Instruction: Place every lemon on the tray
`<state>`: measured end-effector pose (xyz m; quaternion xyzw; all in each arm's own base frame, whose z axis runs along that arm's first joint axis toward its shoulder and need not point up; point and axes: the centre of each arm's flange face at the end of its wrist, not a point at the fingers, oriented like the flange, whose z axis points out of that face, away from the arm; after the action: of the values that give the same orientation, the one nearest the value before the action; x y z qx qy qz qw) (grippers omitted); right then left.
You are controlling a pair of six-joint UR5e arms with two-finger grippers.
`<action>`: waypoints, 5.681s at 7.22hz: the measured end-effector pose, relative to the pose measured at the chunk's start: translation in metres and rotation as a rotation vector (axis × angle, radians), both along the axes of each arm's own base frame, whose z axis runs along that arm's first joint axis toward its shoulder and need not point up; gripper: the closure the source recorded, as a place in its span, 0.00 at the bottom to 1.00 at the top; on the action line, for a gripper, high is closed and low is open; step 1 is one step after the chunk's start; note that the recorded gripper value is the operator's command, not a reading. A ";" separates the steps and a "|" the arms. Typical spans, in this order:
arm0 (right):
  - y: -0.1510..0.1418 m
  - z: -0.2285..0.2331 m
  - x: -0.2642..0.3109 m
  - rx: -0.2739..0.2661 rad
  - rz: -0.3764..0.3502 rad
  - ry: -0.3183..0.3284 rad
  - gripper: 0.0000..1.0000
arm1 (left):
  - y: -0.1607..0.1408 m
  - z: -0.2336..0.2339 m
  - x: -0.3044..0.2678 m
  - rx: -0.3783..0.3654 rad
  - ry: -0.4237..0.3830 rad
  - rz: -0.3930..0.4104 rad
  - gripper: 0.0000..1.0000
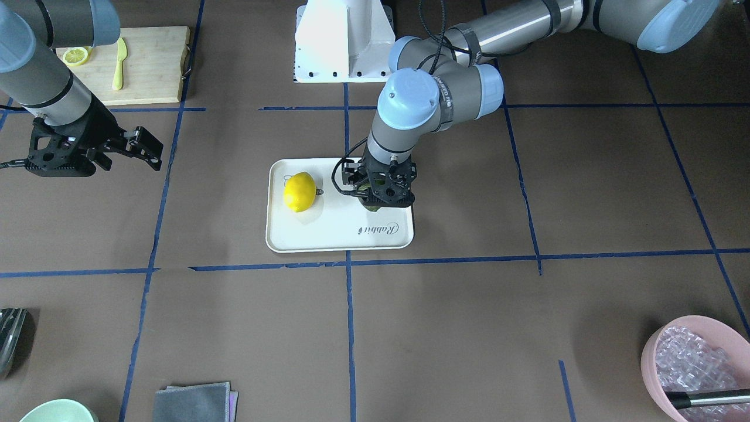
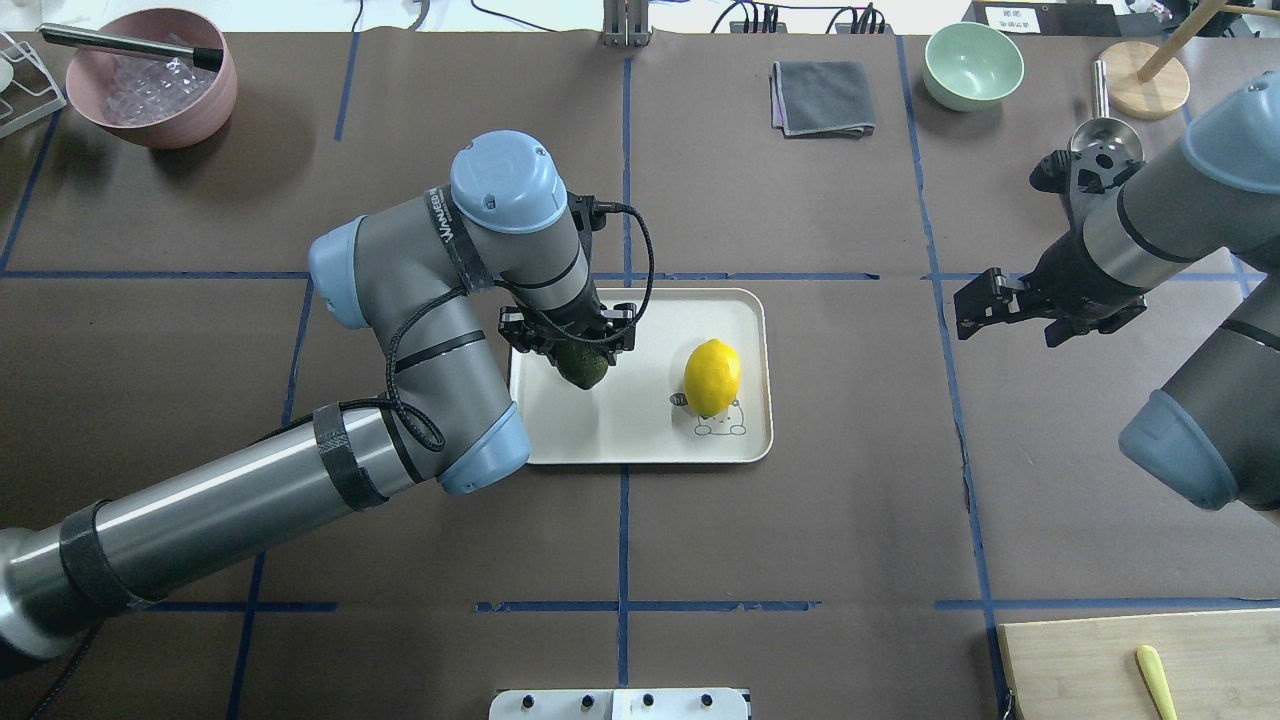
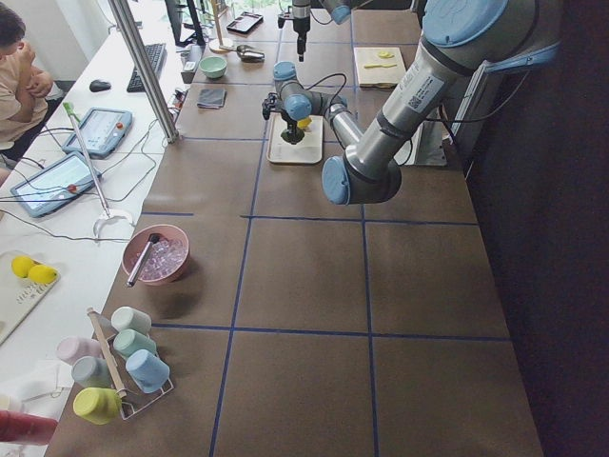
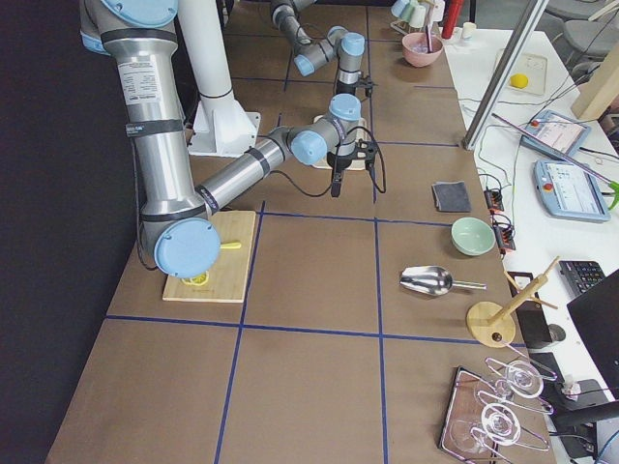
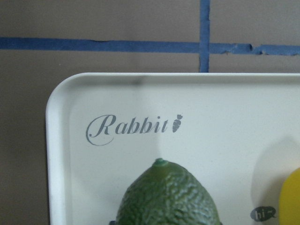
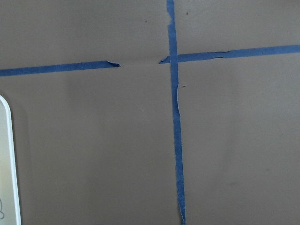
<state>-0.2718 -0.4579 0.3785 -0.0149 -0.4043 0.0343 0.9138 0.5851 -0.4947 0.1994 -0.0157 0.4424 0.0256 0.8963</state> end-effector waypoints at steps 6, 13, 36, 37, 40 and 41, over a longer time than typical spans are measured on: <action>0.001 -0.003 0.003 0.004 0.002 -0.005 0.00 | 0.014 0.020 0.014 -0.016 -0.024 0.026 0.38; -0.001 -0.004 0.017 0.011 0.017 -0.011 0.00 | 0.012 0.017 -0.037 0.013 0.019 -0.013 0.00; 0.016 0.243 0.312 0.104 -0.110 0.046 0.00 | 0.038 0.450 -0.648 -0.036 -0.115 -0.030 0.00; 0.017 0.244 0.312 0.103 -0.110 0.046 0.00 | 0.050 0.449 -0.648 -0.014 -0.114 -0.008 0.00; 0.018 0.253 0.310 0.080 -0.109 0.023 0.00 | 0.072 0.445 -0.646 0.019 -0.111 0.014 0.00; 0.017 0.255 0.309 0.075 -0.110 0.017 0.00 | 0.071 0.441 -0.646 0.029 -0.110 0.015 0.00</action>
<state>0.0376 -0.4411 0.6331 -0.0025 -0.3962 -0.0312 0.9176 -0.0605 -0.4242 0.6407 -0.0072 0.3919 0.0378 0.9192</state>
